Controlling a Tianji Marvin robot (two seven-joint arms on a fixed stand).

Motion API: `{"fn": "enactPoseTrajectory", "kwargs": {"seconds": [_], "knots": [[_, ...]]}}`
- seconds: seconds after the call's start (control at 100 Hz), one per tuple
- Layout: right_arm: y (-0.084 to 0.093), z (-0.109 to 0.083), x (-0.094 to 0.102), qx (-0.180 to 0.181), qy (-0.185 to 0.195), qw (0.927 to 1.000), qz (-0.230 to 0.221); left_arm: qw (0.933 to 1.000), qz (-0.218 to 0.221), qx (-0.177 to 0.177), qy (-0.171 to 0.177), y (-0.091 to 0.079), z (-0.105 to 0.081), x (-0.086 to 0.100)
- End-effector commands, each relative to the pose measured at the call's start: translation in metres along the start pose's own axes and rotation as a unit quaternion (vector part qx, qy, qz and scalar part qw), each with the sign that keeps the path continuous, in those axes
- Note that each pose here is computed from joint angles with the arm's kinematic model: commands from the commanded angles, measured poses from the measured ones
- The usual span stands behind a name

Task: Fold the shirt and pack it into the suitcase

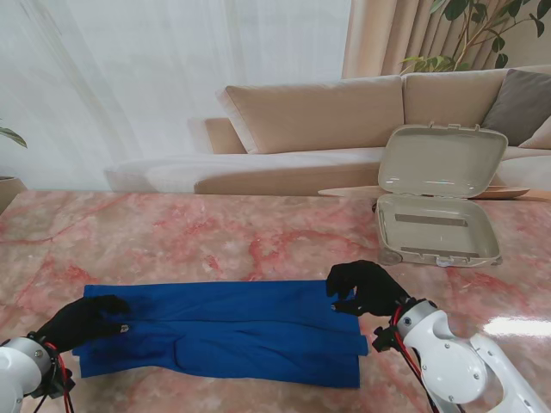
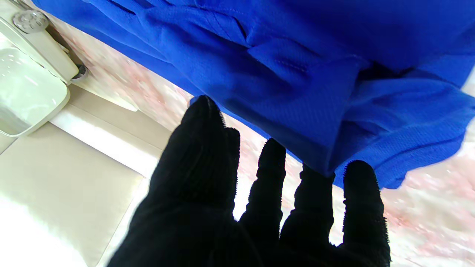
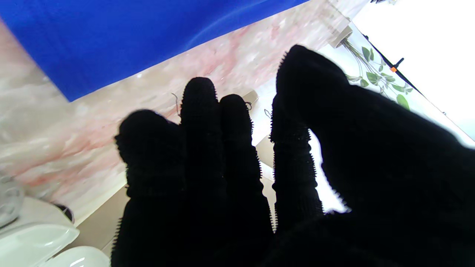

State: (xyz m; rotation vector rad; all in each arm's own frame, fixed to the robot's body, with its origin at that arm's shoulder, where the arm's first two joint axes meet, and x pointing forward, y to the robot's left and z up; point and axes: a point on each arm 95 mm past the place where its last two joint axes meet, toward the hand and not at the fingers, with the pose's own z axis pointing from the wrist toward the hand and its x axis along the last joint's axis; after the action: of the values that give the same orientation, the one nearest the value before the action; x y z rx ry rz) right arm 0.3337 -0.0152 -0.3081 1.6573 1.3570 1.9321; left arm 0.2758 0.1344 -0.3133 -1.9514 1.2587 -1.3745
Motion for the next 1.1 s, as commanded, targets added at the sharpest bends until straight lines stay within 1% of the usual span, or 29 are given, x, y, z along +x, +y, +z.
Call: {"fn": "enactPoseTrajectory", "kwargs": {"seconds": [0.0, 0.1, 0.21, 0.38, 0.58, 0.73, 0.85, 1.09], "knots": [[-0.012, 0.002, -0.002, 0.009, -0.007, 0.9998, 0.018, 0.9998, -0.010, -0.019, -0.002, 0.011, 0.007, -0.001], [-0.022, 0.006, -0.003, 0.021, -0.008, 0.9993, 0.030, 0.9989, -0.017, -0.043, -0.006, 0.020, 0.012, -0.001], [-0.034, 0.008, -0.006, 0.038, -0.009, 0.9982, 0.046, 0.9981, -0.015, -0.058, -0.011, 0.027, 0.015, -0.003], [-0.048, 0.010, -0.015, 0.069, -0.021, 0.9954, 0.063, 0.9964, 0.000, -0.081, -0.024, 0.034, 0.014, -0.006], [-0.059, 0.011, -0.027, 0.095, -0.042, 0.9914, 0.079, 0.9940, 0.007, -0.102, -0.039, 0.041, 0.011, -0.011], [-0.066, 0.011, -0.035, 0.115, -0.059, 0.9870, 0.096, 0.9927, 0.004, -0.113, -0.043, 0.046, 0.013, -0.012], [-0.070, 0.010, -0.041, 0.128, -0.069, 0.9845, 0.099, 0.9918, 0.006, -0.121, -0.041, 0.049, 0.017, -0.011], [-0.067, 0.010, -0.055, 0.140, -0.098, 0.9813, 0.088, 0.9897, 0.002, -0.138, -0.037, 0.055, 0.023, -0.010]]}}
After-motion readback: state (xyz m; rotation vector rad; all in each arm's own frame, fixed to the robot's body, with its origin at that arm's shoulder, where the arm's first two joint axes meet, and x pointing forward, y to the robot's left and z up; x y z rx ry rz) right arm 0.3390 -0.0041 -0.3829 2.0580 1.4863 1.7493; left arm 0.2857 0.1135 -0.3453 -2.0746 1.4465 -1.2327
